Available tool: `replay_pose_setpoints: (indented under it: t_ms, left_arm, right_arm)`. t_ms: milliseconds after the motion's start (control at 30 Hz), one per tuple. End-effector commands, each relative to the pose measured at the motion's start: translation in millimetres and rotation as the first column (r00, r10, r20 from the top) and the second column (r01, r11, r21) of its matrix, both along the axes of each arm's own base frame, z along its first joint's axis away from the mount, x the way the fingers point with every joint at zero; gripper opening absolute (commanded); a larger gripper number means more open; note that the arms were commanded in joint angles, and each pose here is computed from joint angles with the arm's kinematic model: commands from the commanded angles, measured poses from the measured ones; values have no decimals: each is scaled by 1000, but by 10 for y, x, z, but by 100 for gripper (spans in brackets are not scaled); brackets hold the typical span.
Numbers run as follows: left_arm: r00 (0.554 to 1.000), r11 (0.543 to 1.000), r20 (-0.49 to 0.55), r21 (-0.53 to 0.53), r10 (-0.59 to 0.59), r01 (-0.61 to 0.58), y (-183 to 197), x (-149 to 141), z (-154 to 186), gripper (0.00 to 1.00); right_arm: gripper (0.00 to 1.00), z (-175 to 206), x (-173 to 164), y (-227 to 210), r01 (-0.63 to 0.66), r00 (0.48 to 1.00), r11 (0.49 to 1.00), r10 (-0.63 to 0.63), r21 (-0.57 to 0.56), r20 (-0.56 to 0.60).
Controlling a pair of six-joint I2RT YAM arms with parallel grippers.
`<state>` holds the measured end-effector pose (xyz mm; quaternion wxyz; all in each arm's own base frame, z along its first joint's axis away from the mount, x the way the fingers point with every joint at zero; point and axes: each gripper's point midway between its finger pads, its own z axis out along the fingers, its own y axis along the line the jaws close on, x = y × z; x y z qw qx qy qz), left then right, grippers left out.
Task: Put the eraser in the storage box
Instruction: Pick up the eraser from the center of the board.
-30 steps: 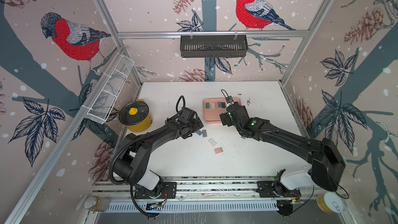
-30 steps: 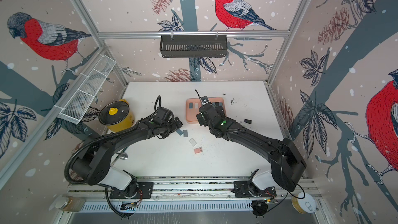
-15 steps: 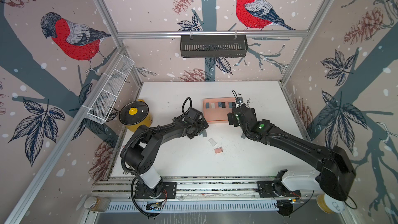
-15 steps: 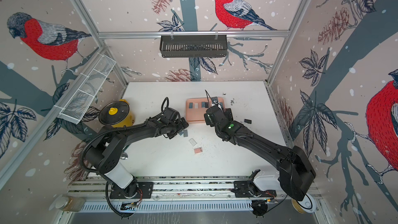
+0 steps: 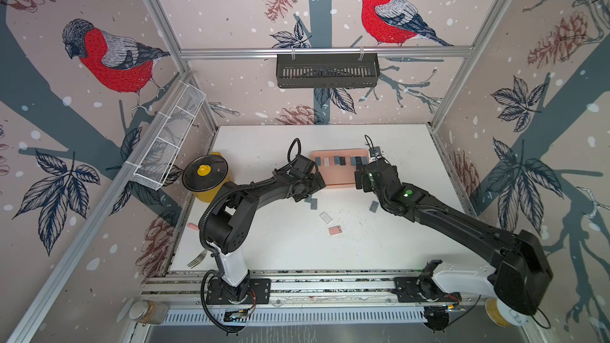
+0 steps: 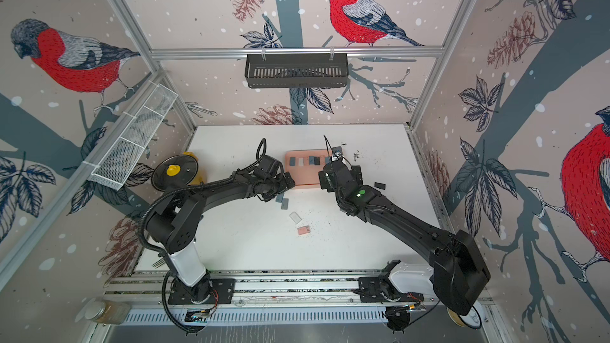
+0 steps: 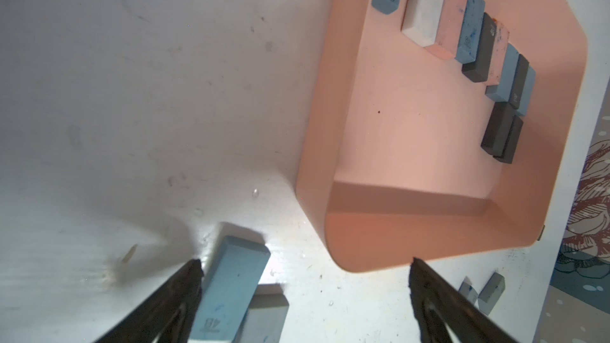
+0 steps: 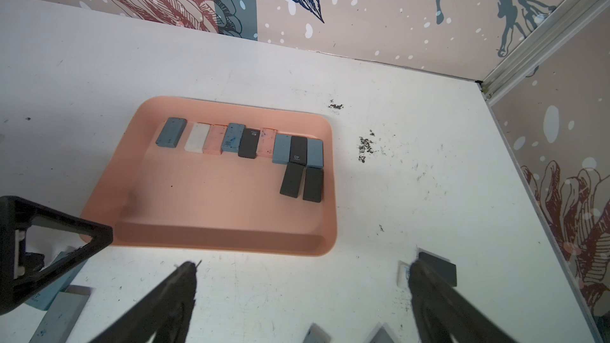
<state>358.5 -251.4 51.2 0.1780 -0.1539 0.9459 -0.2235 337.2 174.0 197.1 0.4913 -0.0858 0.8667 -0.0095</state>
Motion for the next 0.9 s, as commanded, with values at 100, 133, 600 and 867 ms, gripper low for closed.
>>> replay_pose_setpoints:
  t_ms: [100,133,600,867]
  left_arm:
    - [997,985,-2,156,-77,76,176,-62,-52,97]
    - [997,982,0,174,-80,79,207,-83,-45,96]
    - [991,929,8,349,-131,121,304,-145,-63,87]
    - [988,893,-10,426,-156,146,373,-114,-149,85]
  right_arm:
    - [99,21,9,36,-3,1000,1000,4,31,-3]
    - [99,21,6,36,-4,1000,999,4,32,-2]
    - [99,-61,22,90,-21,1000,999,21,31,-22]
    - [99,-79,28,79,-16,1000,999,17,30,-22]
